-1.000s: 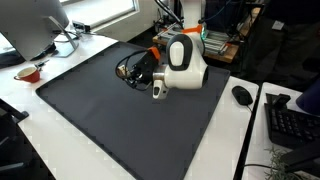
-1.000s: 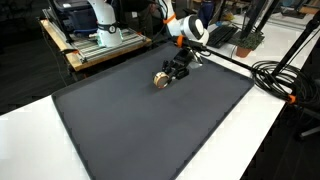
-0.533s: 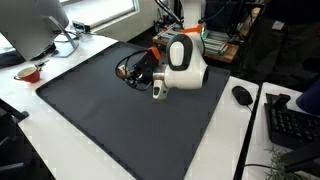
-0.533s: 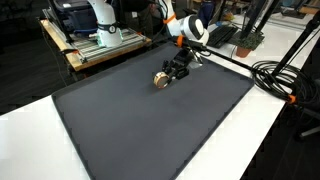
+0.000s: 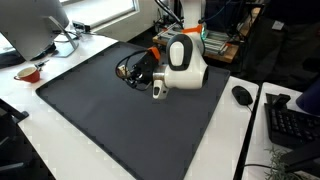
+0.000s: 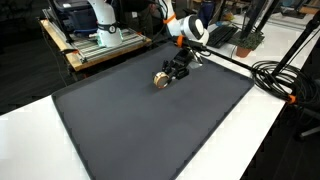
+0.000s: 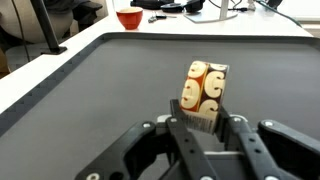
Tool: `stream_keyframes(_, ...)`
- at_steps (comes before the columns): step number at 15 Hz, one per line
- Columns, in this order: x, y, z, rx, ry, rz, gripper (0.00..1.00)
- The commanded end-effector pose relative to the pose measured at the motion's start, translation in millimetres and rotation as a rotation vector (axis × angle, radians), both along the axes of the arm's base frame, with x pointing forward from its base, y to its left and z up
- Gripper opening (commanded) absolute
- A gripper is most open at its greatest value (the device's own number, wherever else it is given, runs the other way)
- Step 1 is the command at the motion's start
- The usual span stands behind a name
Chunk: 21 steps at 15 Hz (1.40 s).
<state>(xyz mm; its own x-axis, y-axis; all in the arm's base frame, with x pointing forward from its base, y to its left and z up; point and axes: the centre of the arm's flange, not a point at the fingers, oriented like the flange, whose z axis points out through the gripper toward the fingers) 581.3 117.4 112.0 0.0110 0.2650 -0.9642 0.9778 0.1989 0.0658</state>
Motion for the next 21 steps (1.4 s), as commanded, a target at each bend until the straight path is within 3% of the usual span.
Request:
stream_keyframes(1,1.2,0.2,-2.2,0.001,-0.005,0.001,0.08)
stream_keyframes(21,9.0,-2.2,-50.5,0.024,0.044,-0.015,0.08)
